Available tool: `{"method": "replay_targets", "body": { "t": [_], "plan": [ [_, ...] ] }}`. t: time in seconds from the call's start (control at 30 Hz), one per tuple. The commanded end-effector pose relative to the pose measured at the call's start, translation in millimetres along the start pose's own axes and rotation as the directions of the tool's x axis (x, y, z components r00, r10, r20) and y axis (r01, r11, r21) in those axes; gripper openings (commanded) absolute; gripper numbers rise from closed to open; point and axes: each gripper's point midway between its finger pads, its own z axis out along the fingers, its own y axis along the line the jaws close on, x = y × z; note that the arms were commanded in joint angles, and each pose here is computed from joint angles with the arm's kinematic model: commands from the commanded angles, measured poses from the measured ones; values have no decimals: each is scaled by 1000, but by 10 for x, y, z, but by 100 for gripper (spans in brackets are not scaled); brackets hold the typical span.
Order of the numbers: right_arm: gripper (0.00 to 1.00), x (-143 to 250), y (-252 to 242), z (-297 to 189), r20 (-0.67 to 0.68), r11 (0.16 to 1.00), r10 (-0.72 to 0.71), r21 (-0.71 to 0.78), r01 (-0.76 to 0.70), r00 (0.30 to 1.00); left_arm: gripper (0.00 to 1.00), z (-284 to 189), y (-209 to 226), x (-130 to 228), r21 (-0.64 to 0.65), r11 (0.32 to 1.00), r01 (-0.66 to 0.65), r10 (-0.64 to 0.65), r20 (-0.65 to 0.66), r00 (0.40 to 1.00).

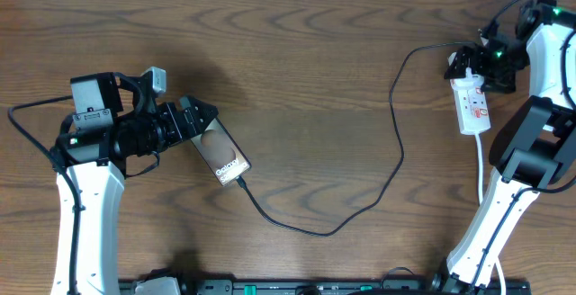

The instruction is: Plug charger to phone and switch on socket

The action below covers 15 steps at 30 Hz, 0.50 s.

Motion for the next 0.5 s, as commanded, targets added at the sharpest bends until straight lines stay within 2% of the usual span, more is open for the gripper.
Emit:
{"method": "replay_targets", "body": {
  "t": [0.0, 0.47],
  "plan": [
    [99, 53, 104, 95, -19, 999, 0, -44, -1, 1000, 89, 3, 7, 0, -8, 1000, -18, 18, -2, 1000],
    [99, 151, 388, 300, -66, 997, -40, -74, 35, 997, 89, 3, 7, 0, -8, 1000, -18, 18, -2, 1000]
  ]
}}
